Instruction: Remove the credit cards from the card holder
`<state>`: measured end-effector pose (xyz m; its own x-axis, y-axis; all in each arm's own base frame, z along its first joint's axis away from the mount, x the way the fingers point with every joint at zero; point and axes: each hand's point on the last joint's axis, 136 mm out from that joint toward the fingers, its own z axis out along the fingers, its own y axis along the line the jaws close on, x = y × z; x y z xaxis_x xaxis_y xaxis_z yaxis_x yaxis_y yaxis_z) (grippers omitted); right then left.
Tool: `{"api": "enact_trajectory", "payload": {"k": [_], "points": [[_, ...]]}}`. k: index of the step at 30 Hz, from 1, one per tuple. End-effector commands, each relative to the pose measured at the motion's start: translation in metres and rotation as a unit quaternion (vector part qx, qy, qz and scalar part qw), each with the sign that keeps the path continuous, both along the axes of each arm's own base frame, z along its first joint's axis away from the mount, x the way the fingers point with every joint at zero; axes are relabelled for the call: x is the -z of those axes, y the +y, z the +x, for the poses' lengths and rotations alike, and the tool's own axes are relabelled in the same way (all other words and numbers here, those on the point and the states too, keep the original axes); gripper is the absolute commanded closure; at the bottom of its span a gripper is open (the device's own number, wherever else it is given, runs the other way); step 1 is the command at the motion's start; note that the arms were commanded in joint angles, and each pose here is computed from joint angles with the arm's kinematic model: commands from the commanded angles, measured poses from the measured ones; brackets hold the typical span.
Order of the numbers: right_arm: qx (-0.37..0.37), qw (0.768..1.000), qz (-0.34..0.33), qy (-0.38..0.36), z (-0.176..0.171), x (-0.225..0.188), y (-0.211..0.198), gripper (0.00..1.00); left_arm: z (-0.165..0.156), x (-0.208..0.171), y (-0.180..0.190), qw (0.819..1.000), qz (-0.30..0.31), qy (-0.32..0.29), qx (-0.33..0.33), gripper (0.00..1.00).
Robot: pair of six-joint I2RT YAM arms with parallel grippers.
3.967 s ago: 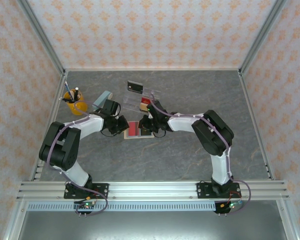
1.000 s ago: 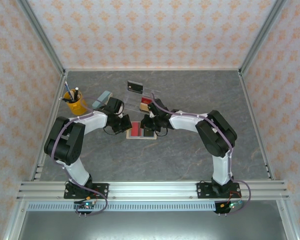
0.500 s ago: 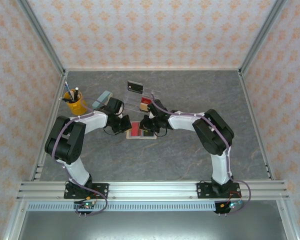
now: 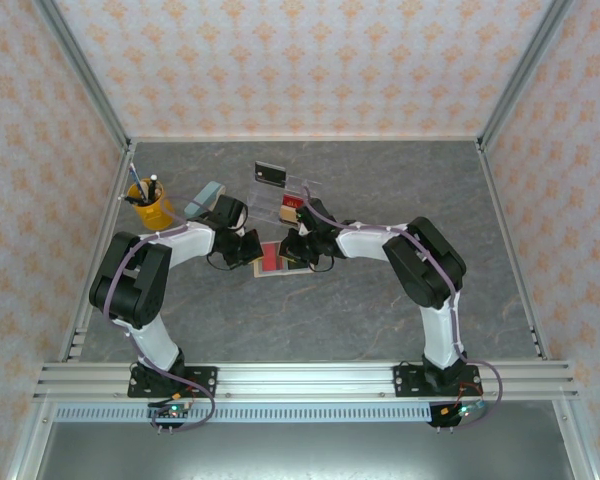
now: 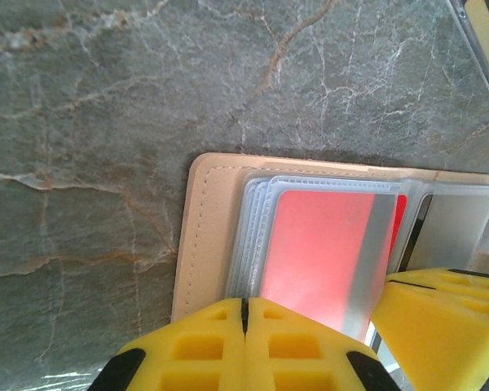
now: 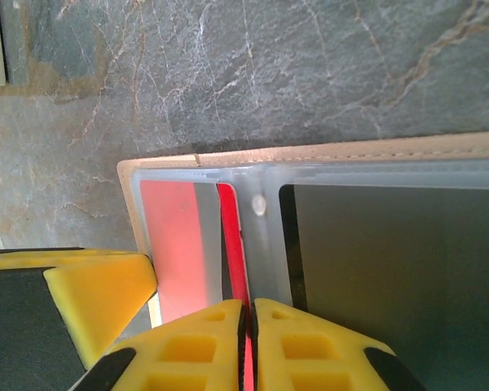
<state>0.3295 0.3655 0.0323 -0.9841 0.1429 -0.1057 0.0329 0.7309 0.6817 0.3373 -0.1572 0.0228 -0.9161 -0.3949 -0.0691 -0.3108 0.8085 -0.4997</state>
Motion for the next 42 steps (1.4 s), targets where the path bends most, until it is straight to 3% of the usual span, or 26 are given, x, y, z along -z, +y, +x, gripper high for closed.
{"api": "enact_trajectory", "payload": {"k": [1, 14, 22, 28, 34, 42], "points": [[0.001, 1.000, -0.003, 0.000, 0.002, 0.005, 0.005, 0.87, -0.018, 0.025, 0.009, 0.999, 0.026, 0.040, -0.007, 0.94], [-0.017, 0.998, 0.055, -0.002, 0.000, -0.010, 0.022, 0.84, -0.019, 0.026, 0.009, 0.999, 0.027, 0.043, -0.007, 0.94], [0.002, 0.999, -0.041, -0.016, 0.002, 0.004, -0.007, 0.82, -0.020, 0.026, 0.011, 0.999, 0.031, 0.043, -0.008, 0.94], [-0.005, 0.999, -0.042, -0.018, -0.002, 0.005, -0.005, 0.80, -0.019, 0.026, 0.012, 0.998, 0.035, 0.044, -0.009, 0.94], [-0.018, 0.999, 0.032, -0.010, -0.005, -0.005, 0.016, 0.87, -0.020, 0.027, 0.011, 0.998, 0.032, 0.046, -0.008, 0.94], [0.005, 1.000, 0.002, -0.031, 0.000, -0.014, -0.004, 0.97, -0.021, 0.026, 0.016, 0.998, 0.043, 0.045, -0.013, 0.94]]}}
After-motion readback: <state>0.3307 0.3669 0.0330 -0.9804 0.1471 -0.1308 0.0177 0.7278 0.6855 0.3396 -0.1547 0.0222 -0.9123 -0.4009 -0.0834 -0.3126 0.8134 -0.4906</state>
